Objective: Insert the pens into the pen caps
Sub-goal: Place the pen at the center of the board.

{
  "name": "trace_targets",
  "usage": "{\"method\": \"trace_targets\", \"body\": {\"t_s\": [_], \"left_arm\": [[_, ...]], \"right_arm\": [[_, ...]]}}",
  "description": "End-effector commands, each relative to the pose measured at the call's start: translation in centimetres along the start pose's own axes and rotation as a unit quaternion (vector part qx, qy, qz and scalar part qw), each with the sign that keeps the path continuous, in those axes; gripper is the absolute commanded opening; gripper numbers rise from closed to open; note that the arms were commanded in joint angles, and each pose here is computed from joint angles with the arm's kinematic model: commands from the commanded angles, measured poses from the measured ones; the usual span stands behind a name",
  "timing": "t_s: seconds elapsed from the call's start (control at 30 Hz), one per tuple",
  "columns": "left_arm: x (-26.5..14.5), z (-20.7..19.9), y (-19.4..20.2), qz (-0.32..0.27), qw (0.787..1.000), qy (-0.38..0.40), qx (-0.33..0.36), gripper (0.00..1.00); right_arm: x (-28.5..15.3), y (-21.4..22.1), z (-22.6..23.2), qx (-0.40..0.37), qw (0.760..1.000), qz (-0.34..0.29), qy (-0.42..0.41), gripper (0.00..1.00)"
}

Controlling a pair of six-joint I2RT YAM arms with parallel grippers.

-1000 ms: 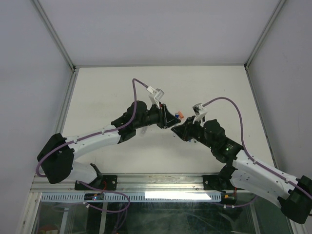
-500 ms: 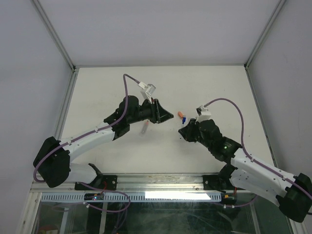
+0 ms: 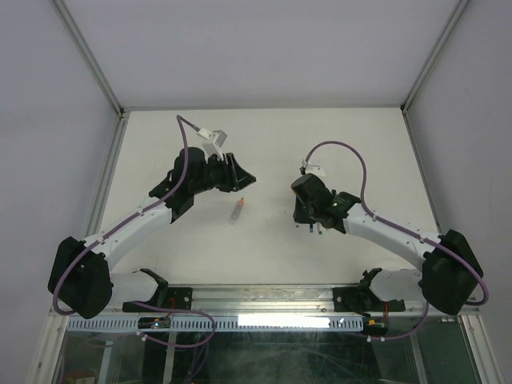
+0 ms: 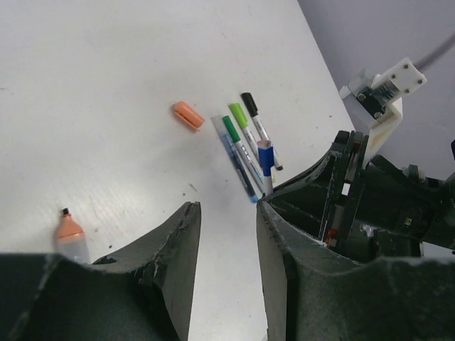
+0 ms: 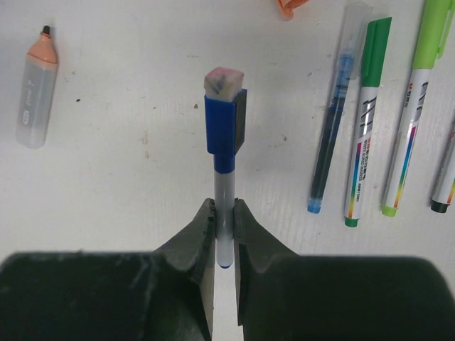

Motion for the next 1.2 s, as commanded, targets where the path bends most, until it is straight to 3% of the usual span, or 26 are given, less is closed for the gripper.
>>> {"method": "trace_targets", "body": {"t_s": [0.0,0.23,0.63,1.17], "left_arm": [[-1.4,0.7,-1.0,-0.021,0.999,-0.029,0.018,0.38],[-2.2,1.8,-1.1,-0.031,0.997,-0.063,0.023,0.39],[-2.4,3.0,-0.5,-0.026,0.996,-0.086,0.021,0.38],[-2.7,3.9,-0.1,-0.022,0.994,-0.106,0.019,0.38]], "right_arm": [[0.9,-1.1,-0.5,-0.005,0.999,0.02,0.03,0.0],[3.8,0.0,-1.1,-0.014,0.995,0.082,0.054,0.02],[6.1,1.4,-2.0,-0.006,0.99,0.122,0.069,0.1],[7.6,1.2,1.0,0.004,0.991,0.133,0.011,0.13]]}}
Point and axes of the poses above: each gripper's point midway between its finger pads, its own x axis out along the fingers, its own z axis along the line the jaws close on, y = z × x, the point moved 2 cm from there along -x, back along the fingers, and after that the axes turned 13 degrees about -x, right-handed, at the moved point
